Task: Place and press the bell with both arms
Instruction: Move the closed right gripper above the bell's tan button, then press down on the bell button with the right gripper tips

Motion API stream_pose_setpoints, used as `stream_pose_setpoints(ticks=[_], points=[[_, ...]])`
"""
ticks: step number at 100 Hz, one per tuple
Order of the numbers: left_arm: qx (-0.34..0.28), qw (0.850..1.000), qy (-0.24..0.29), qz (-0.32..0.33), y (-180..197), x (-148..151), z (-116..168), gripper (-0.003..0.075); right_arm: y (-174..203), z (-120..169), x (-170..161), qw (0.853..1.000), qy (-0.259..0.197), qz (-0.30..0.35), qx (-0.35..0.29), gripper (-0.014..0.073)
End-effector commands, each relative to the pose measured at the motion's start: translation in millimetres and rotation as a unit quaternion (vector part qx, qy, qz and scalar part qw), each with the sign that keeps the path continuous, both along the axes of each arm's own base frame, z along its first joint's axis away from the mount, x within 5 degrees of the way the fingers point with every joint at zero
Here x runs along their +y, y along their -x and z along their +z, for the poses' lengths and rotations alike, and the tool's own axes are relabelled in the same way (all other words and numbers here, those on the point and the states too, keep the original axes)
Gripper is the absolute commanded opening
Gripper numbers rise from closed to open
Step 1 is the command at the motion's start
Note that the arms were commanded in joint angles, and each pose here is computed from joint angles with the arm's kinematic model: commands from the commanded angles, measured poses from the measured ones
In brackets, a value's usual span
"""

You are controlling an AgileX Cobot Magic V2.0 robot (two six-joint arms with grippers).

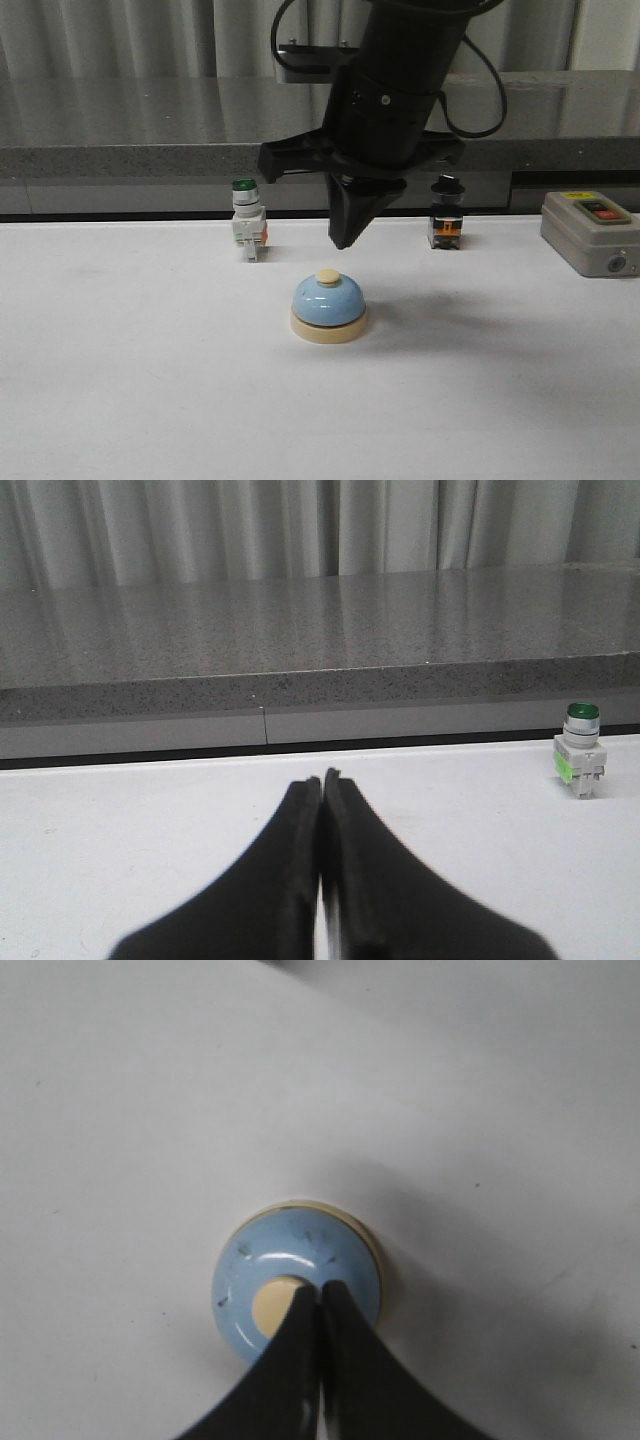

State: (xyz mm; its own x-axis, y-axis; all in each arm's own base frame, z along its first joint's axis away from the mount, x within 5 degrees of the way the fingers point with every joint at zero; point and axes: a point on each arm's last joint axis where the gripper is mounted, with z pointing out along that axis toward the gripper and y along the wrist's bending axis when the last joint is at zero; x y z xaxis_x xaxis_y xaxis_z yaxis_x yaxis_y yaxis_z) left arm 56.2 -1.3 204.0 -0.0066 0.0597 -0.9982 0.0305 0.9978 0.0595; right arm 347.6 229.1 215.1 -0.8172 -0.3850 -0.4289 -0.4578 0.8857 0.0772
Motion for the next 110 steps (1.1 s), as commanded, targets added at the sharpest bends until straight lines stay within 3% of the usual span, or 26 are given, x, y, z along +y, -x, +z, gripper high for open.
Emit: stream_pose_setpoints(ticks=[1,53,82,110], points=[[-0.034,0.999,0.005,-0.004,0.6,-0.7,-5.0,-0.0020,-2.1,25.9,4.1,0.999,-0.024,0.003,-0.036,-0.0060],[-0.034,0.999,0.005,-0.004,0.6,-0.7,-5.0,-0.0020,-2.9,20.7,6.7,0.999,-0.034,-0.003,-0.026,-0.0060],[-0.034,0.999,0.005,-0.004,0.6,-0.7,-5.0,-0.0019,-5.5,-3.0,10.6,1.000,-0.023,-0.006,0.009,-0.0060],[-0.034,0.999,0.005,-0.004,0.6,-0.7,-5.0,-0.0020,4.0,42.5,-3.3,0.999,-0.039,-0.008,-0.026,-0.0060]])
